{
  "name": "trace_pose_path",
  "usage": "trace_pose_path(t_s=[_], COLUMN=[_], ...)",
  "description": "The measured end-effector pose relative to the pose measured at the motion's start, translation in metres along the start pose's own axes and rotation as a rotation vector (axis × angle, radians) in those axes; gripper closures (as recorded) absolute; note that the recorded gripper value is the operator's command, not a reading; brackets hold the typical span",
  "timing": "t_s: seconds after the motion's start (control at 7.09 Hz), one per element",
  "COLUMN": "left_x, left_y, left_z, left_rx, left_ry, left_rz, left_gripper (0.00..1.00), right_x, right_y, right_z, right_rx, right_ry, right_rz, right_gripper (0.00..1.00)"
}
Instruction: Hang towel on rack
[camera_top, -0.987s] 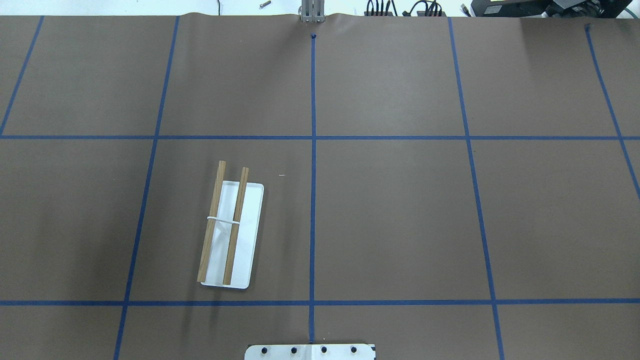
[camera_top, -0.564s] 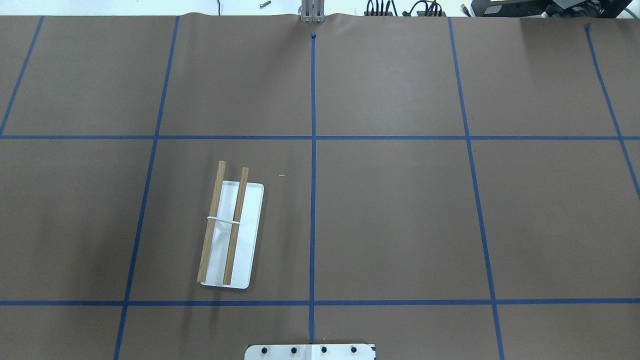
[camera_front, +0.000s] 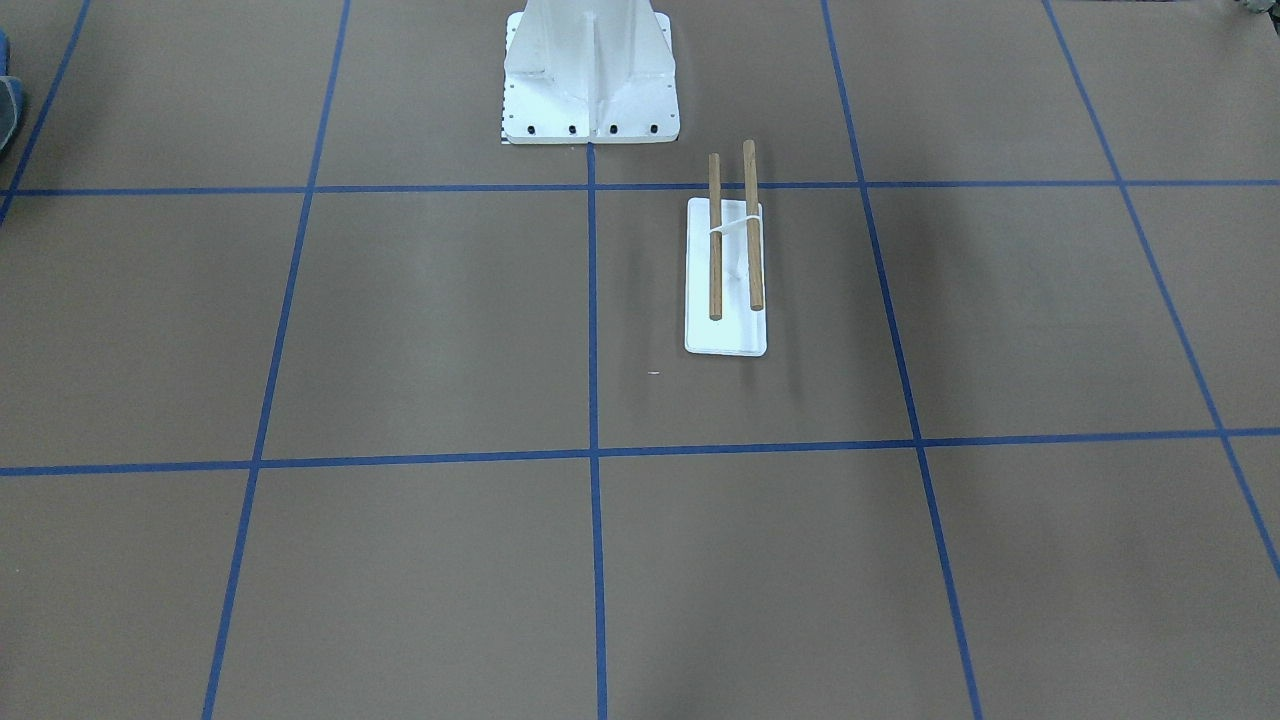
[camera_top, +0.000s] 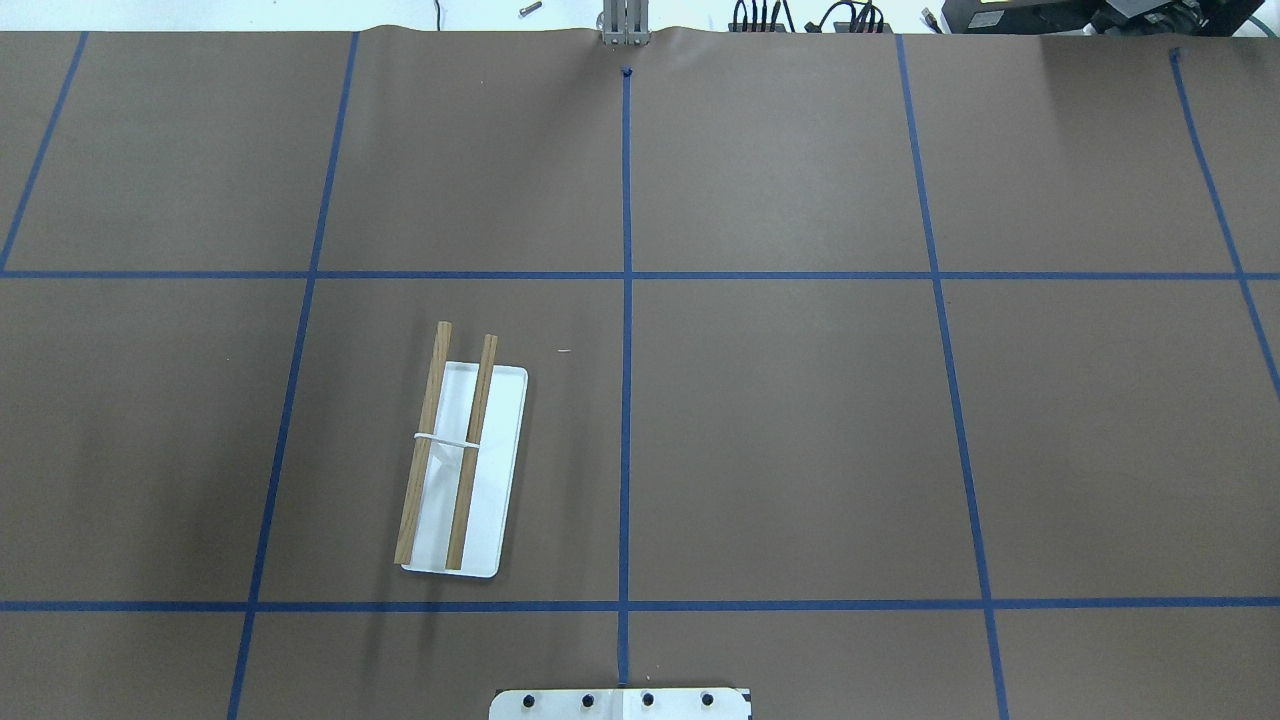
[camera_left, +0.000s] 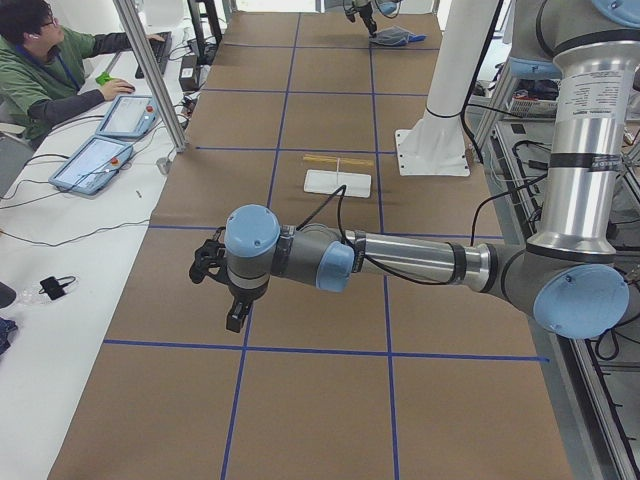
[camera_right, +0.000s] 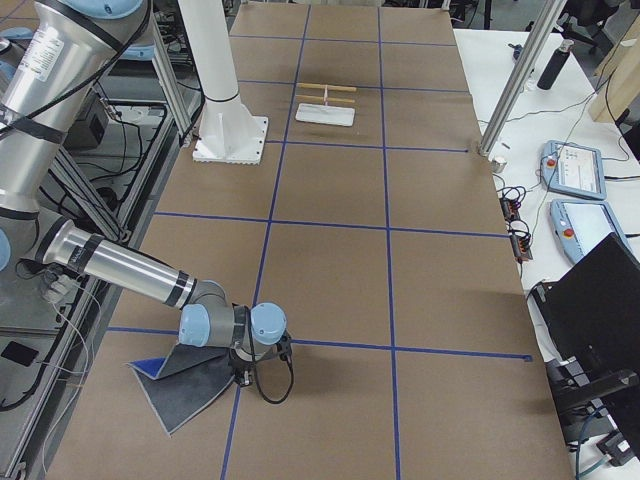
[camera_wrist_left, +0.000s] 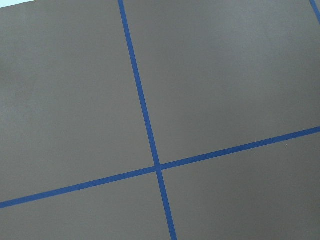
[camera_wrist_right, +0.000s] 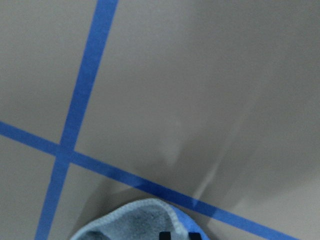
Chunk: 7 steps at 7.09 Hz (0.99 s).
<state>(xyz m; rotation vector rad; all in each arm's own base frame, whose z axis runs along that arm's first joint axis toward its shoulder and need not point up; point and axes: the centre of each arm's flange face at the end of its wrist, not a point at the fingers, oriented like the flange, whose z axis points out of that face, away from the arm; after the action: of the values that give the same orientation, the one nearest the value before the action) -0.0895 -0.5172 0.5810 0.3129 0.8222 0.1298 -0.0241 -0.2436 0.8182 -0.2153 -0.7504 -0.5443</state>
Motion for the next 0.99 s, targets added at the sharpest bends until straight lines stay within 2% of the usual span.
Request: trace_pose_path(t_s=[0.28,0.56,0.71,0.85,0.99], left_x=[0.001,0.000,0.000,0.000,0.000], left_y=[0.000,0.000,0.001,0.001,0.001], left_z=[-0.001,0.000,0.000,0.000,0.000], left_rx=[0.002,0.001,0.000,0.000,0.000], left_ry=[0.000,0.000,0.000,0.000,0.000], left_rz=[0.002,0.001,0.000,-0.002,-0.003], left_gripper=[0.02,0.02,0.02,0.02,0.02], right_x=[0.001,-0.011,-0.022,-0.036,-0.056], right_y=[-0.001,-0.012,-0.021,-0.039,-0.067], right_z=[-0.001,-0.017,-0.033,-0.063,-0.107], right_rx=[0.000,0.035,0.062,0.087,0.106], right_ry=[0.012,0.001,-0.010,-0.015,-0.015], right_rz=[-0.040,-0.066,-0.071,-0.057,-0.035], right_gripper=[1.00,1.00,1.00,1.00,1.00])
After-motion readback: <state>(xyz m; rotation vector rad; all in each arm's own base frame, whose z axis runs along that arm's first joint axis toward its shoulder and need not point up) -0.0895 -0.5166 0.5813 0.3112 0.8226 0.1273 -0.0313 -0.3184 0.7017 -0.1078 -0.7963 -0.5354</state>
